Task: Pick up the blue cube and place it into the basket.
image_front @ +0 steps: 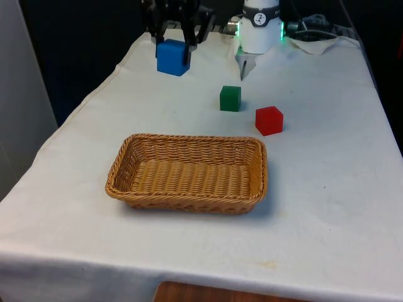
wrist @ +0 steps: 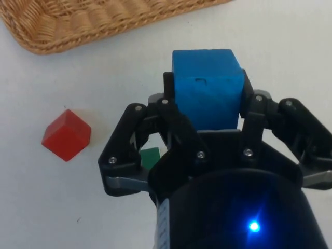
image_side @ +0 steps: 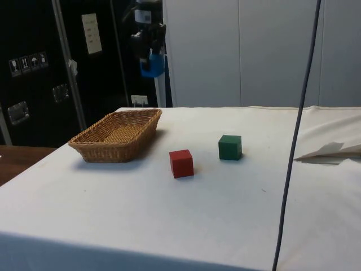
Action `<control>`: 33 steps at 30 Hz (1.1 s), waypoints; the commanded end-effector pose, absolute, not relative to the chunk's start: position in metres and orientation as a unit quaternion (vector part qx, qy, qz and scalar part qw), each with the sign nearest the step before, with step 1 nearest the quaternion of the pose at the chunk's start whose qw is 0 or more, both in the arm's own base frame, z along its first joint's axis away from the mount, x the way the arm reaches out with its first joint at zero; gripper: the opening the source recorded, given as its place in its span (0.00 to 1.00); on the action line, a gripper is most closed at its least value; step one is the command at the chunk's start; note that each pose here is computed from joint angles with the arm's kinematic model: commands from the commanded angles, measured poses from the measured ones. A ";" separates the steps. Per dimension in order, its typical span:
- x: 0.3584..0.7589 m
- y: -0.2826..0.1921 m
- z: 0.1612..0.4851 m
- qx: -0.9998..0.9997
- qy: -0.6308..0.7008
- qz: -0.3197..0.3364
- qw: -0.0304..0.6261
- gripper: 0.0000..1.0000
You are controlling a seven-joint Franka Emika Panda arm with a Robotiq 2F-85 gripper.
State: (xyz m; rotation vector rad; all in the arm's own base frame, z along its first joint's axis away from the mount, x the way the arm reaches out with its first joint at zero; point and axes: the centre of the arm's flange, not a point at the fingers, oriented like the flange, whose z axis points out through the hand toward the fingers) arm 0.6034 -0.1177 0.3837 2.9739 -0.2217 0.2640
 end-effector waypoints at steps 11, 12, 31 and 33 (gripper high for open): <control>0.624 -0.111 0.365 0.994 -0.040 0.076 0.064 0.01; 0.628 -0.110 0.362 0.995 -0.034 0.075 0.063 0.01; 0.664 -0.098 0.331 0.997 0.015 0.061 0.051 0.01; 0.668 -0.096 0.328 0.997 0.020 0.059 0.048 0.01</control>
